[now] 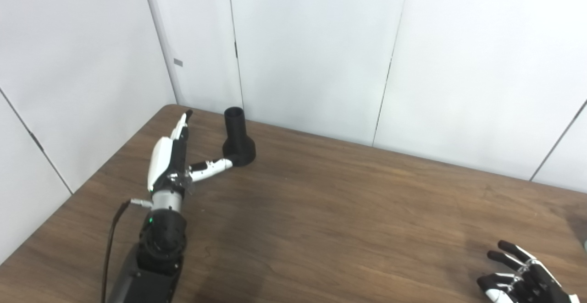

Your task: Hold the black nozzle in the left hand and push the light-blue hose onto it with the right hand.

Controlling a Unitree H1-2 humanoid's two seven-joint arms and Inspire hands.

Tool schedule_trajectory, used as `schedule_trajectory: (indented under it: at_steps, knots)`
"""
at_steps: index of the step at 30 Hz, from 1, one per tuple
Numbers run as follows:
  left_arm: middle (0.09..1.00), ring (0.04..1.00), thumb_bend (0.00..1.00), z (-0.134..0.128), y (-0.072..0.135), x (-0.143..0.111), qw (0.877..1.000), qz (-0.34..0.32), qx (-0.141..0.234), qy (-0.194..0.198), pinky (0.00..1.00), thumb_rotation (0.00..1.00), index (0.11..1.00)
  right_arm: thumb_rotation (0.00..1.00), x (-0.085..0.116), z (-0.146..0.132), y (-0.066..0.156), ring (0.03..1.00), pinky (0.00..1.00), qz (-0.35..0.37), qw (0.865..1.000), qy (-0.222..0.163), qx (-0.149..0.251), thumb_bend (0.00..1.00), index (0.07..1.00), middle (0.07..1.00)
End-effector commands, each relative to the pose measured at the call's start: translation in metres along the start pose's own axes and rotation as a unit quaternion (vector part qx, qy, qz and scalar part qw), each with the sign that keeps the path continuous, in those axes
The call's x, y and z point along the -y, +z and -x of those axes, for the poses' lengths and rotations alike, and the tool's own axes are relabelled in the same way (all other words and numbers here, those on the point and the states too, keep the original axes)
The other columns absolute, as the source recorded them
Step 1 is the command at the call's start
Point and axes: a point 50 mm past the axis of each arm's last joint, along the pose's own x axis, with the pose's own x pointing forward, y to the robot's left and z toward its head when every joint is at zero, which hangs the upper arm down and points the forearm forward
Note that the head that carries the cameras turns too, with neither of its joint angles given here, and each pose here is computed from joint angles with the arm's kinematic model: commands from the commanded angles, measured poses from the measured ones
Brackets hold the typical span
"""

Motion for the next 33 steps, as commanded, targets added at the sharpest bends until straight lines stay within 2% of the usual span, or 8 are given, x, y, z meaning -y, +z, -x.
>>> schedule_trajectory:
  at_steps: [1, 6, 10, 15, 27, 33]
  knots:
    - [1.0, 1.0, 0.97, -0.027, 0.018, -0.019, 0.999, -0.029, 0.026, 0.007, 0.95, 0.31, 1.0, 0.02, 0.0, -0.007, 0.009, 0.473, 0.34, 0.007, 1.0, -0.003, 0.022, 0.48, 0.697, 0.671]
    - [1.0, 1.0, 1.0, -0.057, 0.023, -0.032, 0.996, -0.074, 0.008, -0.042, 0.89, 0.36, 1.0, 0.03, -0.001, -0.008, 0.01, 0.466, 0.33, 0.006, 1.0, -0.003, 0.022, 0.49, 0.69, 0.661]
    - [1.0, 1.0, 1.0, -0.077, 0.023, -0.035, 0.99, -0.119, -0.005, -0.076, 0.98, 0.38, 1.0, 0.02, -0.003, -0.005, 0.012, 0.49, 0.35, 0.004, 1.0, -0.003, 0.02, 0.5, 0.693, 0.674]
    - [1.0, 1.0, 1.0, -0.089, 0.018, -0.033, 0.986, -0.136, -0.018, -0.095, 1.0, 0.39, 1.0, 0.01, -0.002, -0.002, 0.015, 0.478, 0.34, 0.004, 1.0, -0.003, 0.019, 0.49, 0.689, 0.669]
    - [1.0, 1.0, 1.0, -0.092, 0.001, -0.002, 0.983, -0.131, -0.028, -0.124, 1.0, 0.38, 1.0, 0.0, -0.004, 0.003, 0.023, 0.492, 0.36, 0.013, 1.0, -0.005, 0.017, 0.46, 0.694, 0.68]
    - [0.988, 1.0, 1.0, -0.092, 0.001, 0.011, 0.981, -0.137, -0.029, -0.137, 1.0, 0.43, 1.0, 0.0, -0.006, 0.005, 0.026, 0.507, 0.37, 0.01, 1.0, -0.004, 0.015, 0.44, 0.698, 0.688]
